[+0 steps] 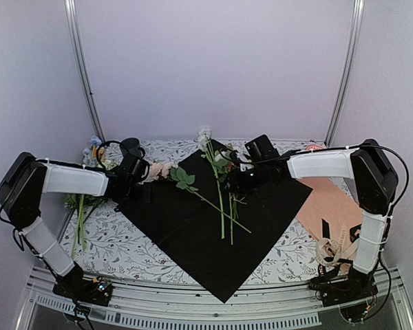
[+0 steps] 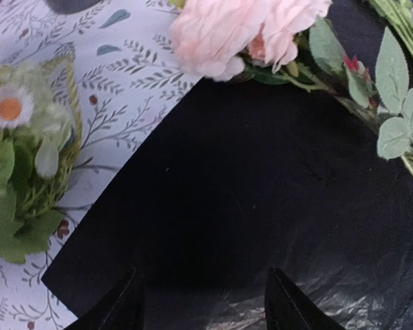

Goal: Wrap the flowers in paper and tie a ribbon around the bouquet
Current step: Place the fake flower on the flattened wrapping paper, then adjust the fake flower on the flattened wrapping paper.

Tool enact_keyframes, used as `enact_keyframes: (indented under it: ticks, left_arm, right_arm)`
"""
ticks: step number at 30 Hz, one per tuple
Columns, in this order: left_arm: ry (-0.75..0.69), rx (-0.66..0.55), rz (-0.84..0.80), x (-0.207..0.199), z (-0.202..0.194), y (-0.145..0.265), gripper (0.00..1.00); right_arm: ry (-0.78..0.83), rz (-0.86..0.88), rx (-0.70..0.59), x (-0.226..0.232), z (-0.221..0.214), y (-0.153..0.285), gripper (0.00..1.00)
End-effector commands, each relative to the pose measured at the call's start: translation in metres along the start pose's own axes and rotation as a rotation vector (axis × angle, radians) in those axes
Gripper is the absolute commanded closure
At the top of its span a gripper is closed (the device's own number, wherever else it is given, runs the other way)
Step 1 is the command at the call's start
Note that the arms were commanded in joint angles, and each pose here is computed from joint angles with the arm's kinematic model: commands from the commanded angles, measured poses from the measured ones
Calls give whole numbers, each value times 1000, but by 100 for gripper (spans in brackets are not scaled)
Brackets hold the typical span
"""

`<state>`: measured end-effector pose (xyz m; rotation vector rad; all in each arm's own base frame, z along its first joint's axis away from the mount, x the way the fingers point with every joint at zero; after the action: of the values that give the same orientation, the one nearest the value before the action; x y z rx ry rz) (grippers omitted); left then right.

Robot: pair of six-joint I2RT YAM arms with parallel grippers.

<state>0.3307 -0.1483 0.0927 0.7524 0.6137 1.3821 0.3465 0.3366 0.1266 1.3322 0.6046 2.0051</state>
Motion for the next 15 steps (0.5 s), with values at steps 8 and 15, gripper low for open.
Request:
enact_keyframes:
  ticks: [8,15]
  left_arm:
    - [-93,79,-21,10,66,-88,61]
    - [-171,87,-38,-5,87,-132,63]
  right_arm:
    - [28,-224,103,-57,-32,8,70]
    - [118,-217,193,-46,-62,6,73]
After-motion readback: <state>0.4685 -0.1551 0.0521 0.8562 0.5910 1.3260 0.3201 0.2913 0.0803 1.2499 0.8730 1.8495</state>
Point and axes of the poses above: each gripper's point midway between its finger pads, its own y axis back along the fingers, its own x axis along the line the jaws close on, z = x × y, the point moved 5 cm from there along y, back along the fingers, and after that the axes turned 7 degrees about -y, right-handed, at the moved point
